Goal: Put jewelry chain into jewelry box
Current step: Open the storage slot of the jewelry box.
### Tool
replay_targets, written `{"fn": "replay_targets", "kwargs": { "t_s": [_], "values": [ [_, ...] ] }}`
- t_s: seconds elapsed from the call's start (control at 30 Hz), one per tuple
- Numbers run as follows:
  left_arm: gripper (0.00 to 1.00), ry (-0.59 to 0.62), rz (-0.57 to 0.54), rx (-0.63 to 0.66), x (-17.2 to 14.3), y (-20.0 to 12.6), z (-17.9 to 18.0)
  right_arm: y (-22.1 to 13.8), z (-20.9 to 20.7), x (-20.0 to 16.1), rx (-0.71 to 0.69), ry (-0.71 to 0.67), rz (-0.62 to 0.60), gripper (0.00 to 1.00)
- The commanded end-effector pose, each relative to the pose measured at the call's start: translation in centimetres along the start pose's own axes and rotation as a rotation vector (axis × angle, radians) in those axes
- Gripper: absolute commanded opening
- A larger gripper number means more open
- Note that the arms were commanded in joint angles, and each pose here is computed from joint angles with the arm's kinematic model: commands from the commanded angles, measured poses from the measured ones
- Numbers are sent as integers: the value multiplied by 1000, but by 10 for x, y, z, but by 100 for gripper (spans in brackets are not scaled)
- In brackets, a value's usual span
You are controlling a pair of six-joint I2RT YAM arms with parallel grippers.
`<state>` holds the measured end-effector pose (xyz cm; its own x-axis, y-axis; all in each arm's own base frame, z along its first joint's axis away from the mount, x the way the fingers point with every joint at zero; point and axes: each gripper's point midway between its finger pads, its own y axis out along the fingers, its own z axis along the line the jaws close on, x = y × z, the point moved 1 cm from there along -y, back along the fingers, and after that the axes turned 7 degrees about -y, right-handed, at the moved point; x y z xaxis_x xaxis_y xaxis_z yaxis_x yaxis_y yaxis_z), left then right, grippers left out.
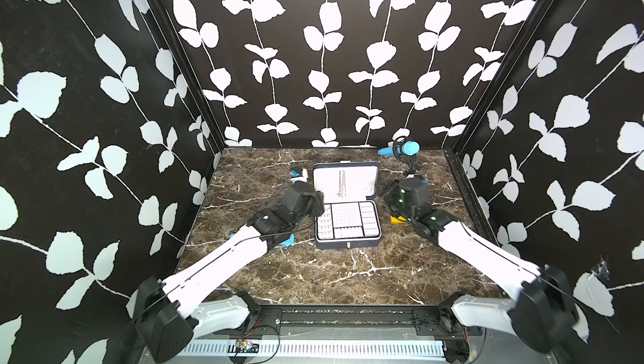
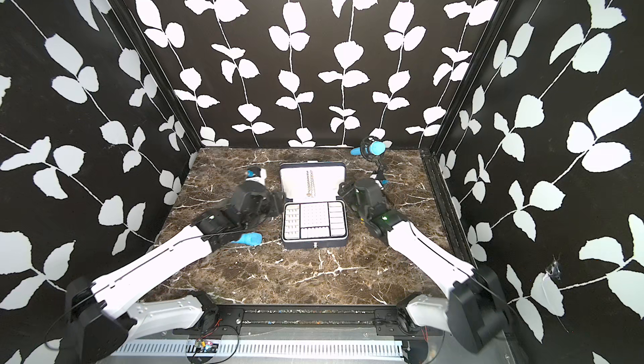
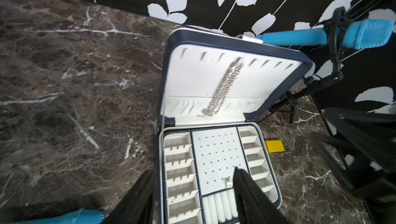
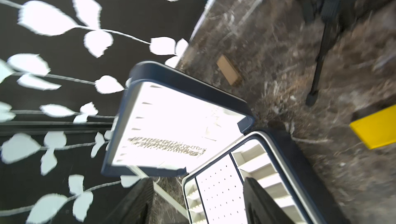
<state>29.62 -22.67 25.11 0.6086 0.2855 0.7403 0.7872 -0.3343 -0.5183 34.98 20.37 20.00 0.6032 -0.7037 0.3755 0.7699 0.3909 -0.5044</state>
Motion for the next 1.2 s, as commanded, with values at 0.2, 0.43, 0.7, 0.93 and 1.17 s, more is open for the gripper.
{"fn": "replay_targets", "kwargs": {
  "t_s": [0.2, 0.43, 0.7, 0.93, 1.17],
  "values": [
    [58, 1, -122, 56, 13, 39, -19, 56, 4, 2, -6, 280, -65, 62],
    [57, 42, -74, 58, 3, 66, -31, 92, 0, 3, -29, 323, -74, 58],
    [57, 73, -20, 44, -8, 81, -38, 111, -5, 3, -40, 342, -69, 47],
    [57, 79, 8, 39, -16, 88, -38, 118, -9, -2, -30, 340, -53, 30],
    [57, 62, 29, 42, -24, 93, -37, 118, -8, -3, 2, 321, -50, 8]
  ]
}}
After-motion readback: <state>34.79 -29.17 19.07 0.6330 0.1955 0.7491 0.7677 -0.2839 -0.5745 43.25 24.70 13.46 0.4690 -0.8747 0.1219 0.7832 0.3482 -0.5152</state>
